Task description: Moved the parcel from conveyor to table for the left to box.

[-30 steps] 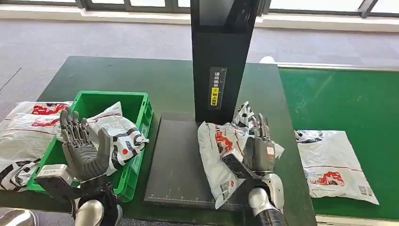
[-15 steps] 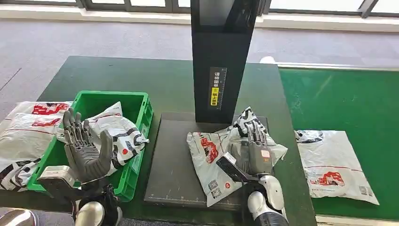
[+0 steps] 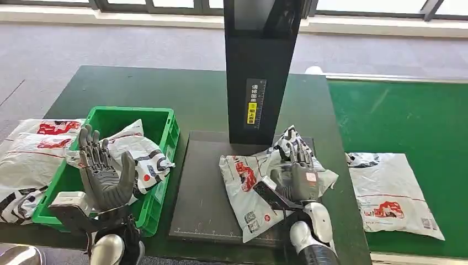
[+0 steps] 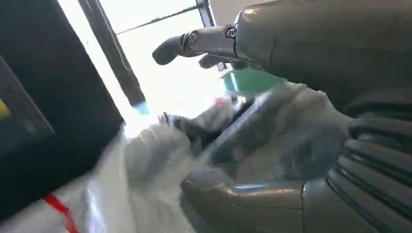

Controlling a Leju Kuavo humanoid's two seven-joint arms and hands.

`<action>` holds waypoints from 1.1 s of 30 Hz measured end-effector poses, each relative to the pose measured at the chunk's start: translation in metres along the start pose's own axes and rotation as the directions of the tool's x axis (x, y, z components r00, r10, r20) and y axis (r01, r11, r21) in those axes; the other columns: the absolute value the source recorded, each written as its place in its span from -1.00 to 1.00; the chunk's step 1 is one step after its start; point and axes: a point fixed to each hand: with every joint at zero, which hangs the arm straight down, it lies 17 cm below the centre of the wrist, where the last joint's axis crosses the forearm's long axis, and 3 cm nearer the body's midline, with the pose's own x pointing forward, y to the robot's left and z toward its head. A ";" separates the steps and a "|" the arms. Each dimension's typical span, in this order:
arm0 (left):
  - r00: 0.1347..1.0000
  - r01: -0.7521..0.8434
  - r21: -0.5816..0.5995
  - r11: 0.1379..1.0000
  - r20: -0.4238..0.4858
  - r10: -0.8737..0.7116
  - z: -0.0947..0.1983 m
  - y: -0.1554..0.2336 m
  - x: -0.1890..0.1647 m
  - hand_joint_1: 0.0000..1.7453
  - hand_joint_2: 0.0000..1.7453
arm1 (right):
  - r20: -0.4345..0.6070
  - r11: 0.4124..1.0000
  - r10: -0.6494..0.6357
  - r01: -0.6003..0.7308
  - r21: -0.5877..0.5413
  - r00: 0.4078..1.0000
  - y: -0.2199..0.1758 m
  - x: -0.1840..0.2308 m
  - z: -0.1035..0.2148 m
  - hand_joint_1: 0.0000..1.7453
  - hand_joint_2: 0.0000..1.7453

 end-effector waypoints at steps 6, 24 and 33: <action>1.000 0.021 0.014 1.000 -0.001 -0.021 0.001 0.001 0.000 -1.00 1.00 | 0.115 0.941 -0.011 0.050 -0.335 0.993 -0.084 0.029 0.015 -1.00 1.00; 0.989 0.148 -0.093 0.985 -0.013 -0.150 0.024 -0.031 -0.015 -1.00 1.00 | 0.240 0.714 -0.002 0.169 -0.679 0.971 -0.236 0.072 0.038 -1.00 1.00; 0.948 0.296 -0.322 0.899 -0.016 -0.318 0.067 -0.089 -0.064 -1.00 1.00 | 0.232 0.721 -0.021 0.176 -0.670 0.973 -0.229 0.067 0.037 -1.00 1.00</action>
